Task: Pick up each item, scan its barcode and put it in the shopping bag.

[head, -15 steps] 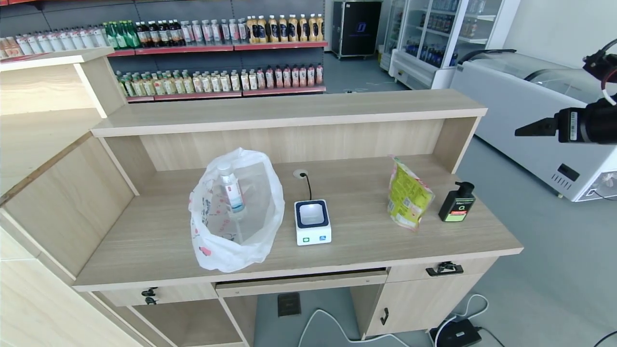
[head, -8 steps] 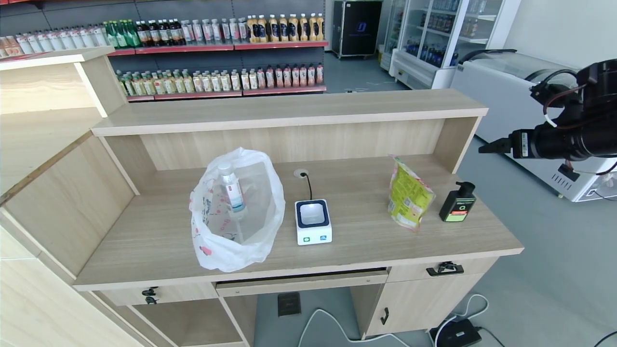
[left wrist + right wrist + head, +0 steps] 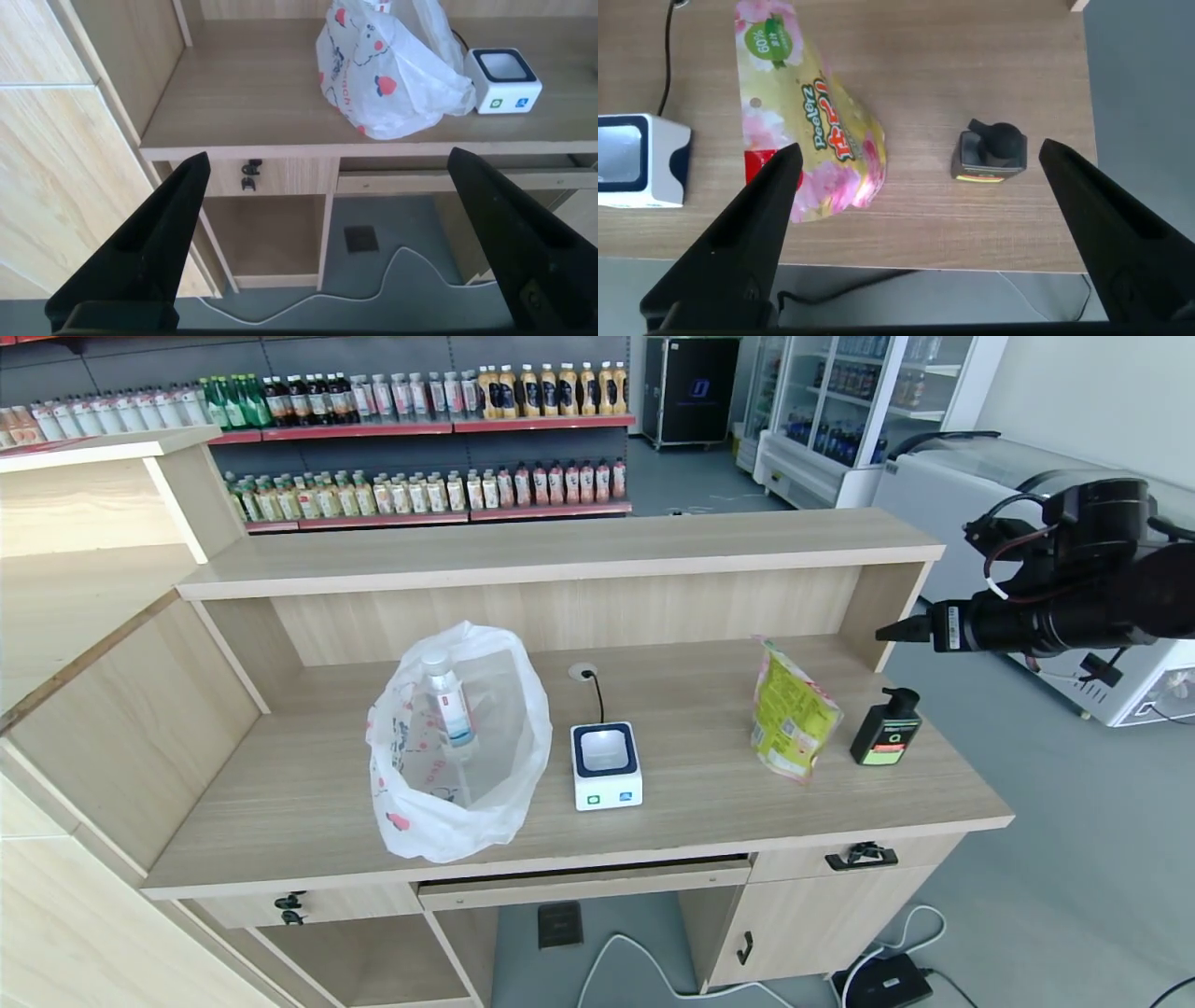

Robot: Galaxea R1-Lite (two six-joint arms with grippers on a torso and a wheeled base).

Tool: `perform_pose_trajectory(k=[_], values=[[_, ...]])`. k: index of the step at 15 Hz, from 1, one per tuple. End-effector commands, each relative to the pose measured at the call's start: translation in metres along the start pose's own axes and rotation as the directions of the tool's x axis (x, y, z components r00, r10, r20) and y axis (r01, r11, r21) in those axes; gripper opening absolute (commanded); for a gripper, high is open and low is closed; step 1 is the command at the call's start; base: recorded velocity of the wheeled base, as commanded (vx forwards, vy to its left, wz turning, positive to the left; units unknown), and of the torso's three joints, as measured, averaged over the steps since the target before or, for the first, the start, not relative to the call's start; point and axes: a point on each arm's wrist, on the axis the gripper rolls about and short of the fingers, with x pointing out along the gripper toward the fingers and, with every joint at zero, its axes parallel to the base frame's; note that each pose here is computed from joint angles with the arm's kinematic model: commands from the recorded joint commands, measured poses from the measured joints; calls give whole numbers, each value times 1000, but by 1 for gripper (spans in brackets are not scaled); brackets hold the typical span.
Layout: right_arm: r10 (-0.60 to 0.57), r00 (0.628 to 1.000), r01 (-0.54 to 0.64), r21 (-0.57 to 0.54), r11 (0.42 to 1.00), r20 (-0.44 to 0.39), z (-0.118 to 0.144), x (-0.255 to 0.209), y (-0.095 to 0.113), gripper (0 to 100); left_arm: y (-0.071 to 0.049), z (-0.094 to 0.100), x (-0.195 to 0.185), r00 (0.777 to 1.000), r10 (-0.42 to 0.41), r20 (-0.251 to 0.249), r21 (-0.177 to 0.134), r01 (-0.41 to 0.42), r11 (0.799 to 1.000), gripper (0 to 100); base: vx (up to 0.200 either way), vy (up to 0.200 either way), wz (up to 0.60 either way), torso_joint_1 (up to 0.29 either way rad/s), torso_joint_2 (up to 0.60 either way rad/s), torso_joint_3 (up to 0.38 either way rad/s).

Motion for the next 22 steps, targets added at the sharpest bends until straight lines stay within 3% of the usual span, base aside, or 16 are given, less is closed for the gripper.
perform_pose_trajectory(k=[1,12,22], values=[[13,999,-13,2,1000,-37,-10,17,2,100,0,0,0,1000,0,0,0,0,1000,100,0,0,0,0,0,0],[75,995,-76,-14,997,-59,-37,76,23,100,0,0,0,1000,0,0,0,0,1000,100,0,0,0,0,0,0],[91,993,-93,-19,995,-75,-55,111,28,100,0,0,0,1000,0,0,0,0,1000,100,0,0,0,0,0,0]])
